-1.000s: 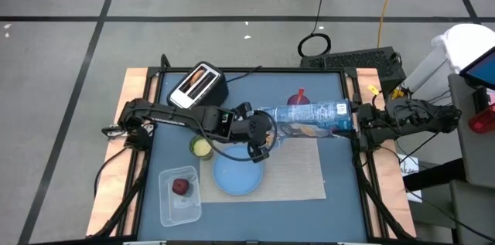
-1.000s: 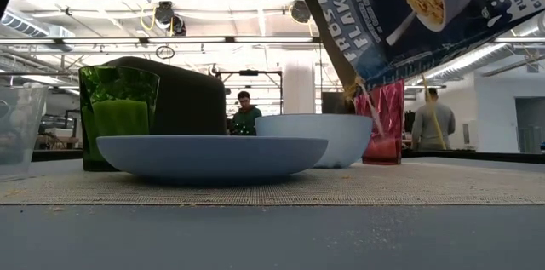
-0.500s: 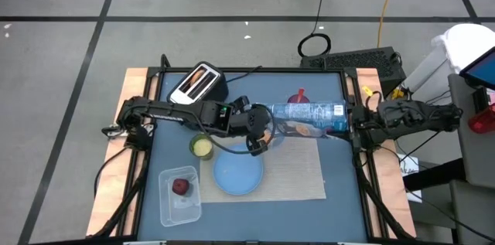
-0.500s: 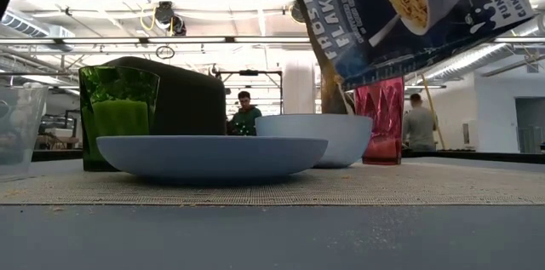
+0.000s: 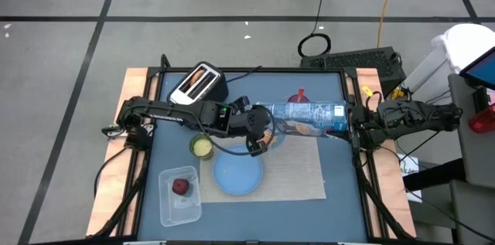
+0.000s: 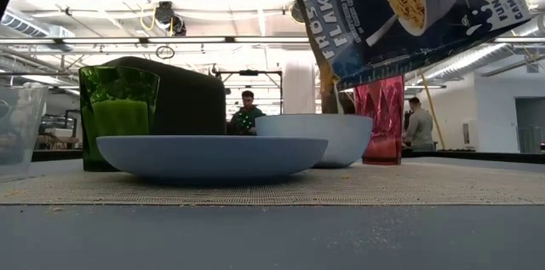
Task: Arrange a breakfast setting
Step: Pour the cereal into the light blue bowl
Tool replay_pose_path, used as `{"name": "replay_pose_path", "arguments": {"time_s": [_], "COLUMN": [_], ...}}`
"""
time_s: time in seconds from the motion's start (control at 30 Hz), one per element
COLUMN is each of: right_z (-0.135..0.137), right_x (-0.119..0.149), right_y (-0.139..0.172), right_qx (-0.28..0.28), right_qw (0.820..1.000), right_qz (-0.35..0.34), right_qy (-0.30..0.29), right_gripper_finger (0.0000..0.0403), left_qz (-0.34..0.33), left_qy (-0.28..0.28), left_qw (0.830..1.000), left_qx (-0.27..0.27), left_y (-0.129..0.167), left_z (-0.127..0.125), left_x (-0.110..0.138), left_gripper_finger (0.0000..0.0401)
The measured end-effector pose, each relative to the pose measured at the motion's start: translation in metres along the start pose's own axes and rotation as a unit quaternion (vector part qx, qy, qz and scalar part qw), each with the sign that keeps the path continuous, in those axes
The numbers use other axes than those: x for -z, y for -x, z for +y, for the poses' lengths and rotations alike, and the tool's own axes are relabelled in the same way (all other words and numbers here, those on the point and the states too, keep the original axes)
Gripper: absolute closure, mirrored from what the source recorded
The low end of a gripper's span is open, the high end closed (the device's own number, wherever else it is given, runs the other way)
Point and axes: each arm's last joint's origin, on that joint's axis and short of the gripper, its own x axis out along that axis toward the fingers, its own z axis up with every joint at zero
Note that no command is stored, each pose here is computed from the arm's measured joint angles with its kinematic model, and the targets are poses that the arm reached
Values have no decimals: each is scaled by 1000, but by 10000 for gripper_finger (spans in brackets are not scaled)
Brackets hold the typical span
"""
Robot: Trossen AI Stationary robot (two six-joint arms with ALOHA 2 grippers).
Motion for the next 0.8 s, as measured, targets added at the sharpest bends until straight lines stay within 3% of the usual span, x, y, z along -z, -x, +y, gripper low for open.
{"name": "replay_pose_path", "arguments": {"time_s": [0.8], "right_z": [0], "right_x": [0], "right_y": [0], "right_qx": [1], "right_qw": [1000], "right_qz": [0], "right_qy": [1], "right_gripper_finger": [126], "left_qz": [-2], "left_qy": [4], "left_qw": [1000], "left_qx": [1], "left_y": [0], "left_z": [0], "left_x": [-1], "left_gripper_finger": [268]}}
